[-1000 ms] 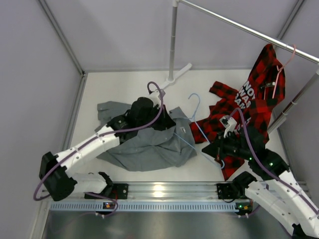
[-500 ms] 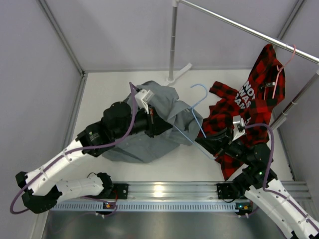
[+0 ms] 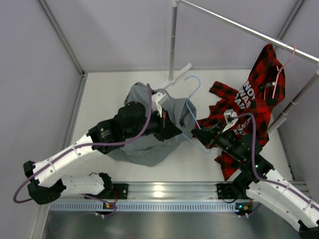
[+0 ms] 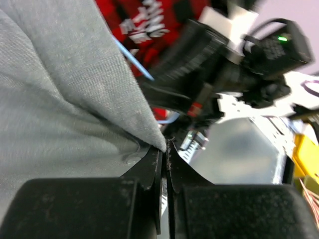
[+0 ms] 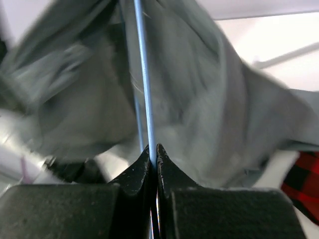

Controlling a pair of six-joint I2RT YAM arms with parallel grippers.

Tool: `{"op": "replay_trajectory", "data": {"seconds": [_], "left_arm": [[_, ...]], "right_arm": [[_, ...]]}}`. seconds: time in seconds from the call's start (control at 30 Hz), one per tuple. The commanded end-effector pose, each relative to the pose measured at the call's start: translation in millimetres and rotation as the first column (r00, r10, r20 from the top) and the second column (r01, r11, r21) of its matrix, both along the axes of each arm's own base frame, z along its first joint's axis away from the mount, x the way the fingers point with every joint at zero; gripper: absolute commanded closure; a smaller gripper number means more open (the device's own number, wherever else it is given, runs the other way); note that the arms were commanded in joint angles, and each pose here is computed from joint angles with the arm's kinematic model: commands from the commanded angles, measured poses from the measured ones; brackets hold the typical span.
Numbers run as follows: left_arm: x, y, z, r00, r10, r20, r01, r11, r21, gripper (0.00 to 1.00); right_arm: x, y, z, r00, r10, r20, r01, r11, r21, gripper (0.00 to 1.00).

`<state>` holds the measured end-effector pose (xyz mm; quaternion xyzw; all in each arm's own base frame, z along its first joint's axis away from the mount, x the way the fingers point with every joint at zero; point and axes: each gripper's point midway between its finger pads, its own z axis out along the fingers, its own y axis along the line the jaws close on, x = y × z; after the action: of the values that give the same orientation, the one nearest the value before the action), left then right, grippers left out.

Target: Place the shirt on the hanger

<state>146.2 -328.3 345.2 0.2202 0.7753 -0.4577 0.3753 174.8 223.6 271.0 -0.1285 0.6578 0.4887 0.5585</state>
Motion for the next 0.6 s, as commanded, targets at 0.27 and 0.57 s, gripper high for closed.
{"op": "replay_trajectory", "data": {"seconds": [0.27,0.57], "left_arm": [[48,112,107,0.787,0.6,0.141,-0.545,0.784,-0.296,1.0],[28,11,63,0.958,0.208,0.198,-0.203,0.978,-0.047,1.0]], "right_arm": [[21,-36,105,0.955,-0.247,0.162,0.234,0.967,0.097,1.0],[-19,3,125,0.959,0.059,0.278,-0.082,0.994,0.071,1.0]]}}
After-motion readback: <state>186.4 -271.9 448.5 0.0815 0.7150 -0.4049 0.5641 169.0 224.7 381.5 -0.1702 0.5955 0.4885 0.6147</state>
